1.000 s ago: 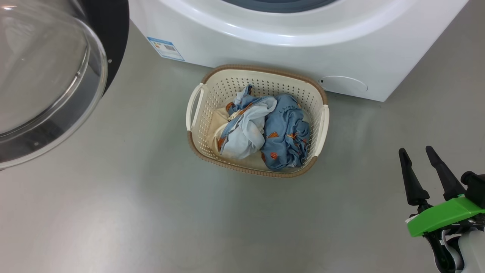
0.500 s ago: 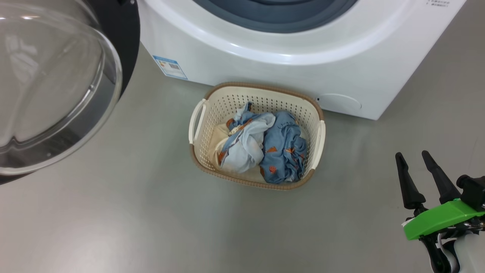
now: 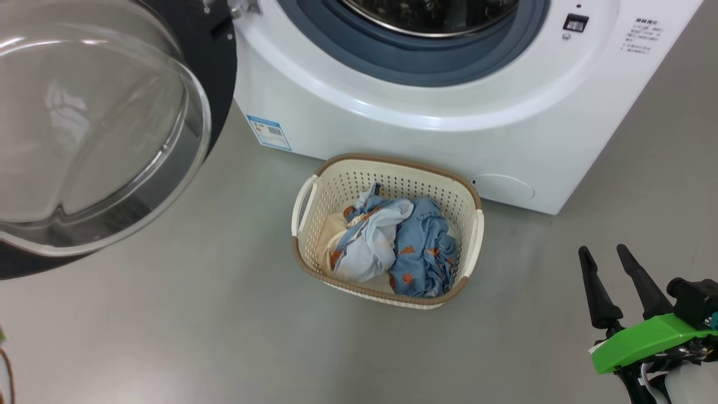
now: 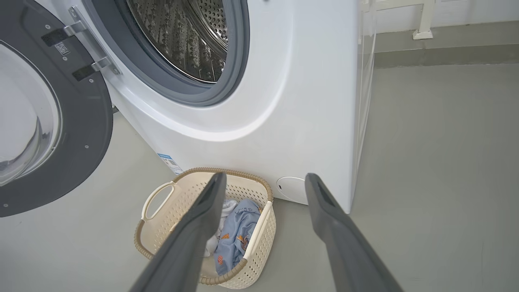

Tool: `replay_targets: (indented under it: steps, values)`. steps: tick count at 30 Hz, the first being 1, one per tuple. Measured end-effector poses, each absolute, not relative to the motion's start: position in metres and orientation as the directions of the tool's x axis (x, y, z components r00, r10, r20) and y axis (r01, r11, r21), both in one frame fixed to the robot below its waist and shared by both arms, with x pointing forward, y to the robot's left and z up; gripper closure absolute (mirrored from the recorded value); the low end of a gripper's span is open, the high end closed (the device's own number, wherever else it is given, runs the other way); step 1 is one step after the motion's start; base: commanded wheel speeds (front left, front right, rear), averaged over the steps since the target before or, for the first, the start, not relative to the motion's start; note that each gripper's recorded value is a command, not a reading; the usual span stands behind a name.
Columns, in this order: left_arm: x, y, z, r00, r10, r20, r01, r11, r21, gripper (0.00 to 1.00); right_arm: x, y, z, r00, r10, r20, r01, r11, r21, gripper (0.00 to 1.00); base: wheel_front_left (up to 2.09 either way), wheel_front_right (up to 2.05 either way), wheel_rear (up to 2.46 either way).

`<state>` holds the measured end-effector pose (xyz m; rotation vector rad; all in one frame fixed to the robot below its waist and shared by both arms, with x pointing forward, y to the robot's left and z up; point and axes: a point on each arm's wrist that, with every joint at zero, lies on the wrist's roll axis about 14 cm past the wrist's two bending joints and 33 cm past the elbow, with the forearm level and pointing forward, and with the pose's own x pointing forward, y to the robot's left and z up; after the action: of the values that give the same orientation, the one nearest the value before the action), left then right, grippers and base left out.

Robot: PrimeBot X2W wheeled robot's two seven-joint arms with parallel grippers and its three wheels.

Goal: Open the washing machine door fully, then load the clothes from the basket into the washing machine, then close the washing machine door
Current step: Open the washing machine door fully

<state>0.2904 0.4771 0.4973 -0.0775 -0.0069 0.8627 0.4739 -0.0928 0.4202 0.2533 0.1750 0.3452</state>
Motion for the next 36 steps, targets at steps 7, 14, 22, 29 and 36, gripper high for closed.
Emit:
replay_targets:
  steps: [7,14,22,29,36]
  values:
    - [0.282,0.454,0.498,0.694,0.72,-0.002,-0.717,0.69,-0.098,1.0,0.465,-0.092,0.432,0.93,0.353,-0.108,-0.314,0.91,0.272,0.0,0.0,0.0,0.0]
    - [0.299,0.407,0.494,0.785,0.619,0.01,-0.614,0.78,-0.118,0.67,0.455,-0.104,0.44,0.941,0.324,-0.097,-0.289,0.92,0.264,0.0,0.0,0.0,0.0]
    - [0.327,0.343,0.49,0.894,0.447,0.015,-0.439,0.884,-0.161,0.03,0.448,-0.127,0.45,0.961,0.265,-0.079,-0.237,0.937,0.256,0.0,0.0,0.0,0.0]
    - [0.35,0.295,0.488,0.952,0.304,0.017,-0.297,0.939,-0.176,0.0,0.438,-0.151,0.454,0.976,0.205,-0.074,-0.181,0.952,0.248,0.0,0.0,0.0,0.0]
    - [0.374,0.254,0.487,0.986,0.165,0.018,-0.158,0.967,-0.198,0.0,0.424,-0.177,0.455,0.987,0.138,-0.078,-0.116,0.964,0.24,0.0,0.0,0.0,0.0]
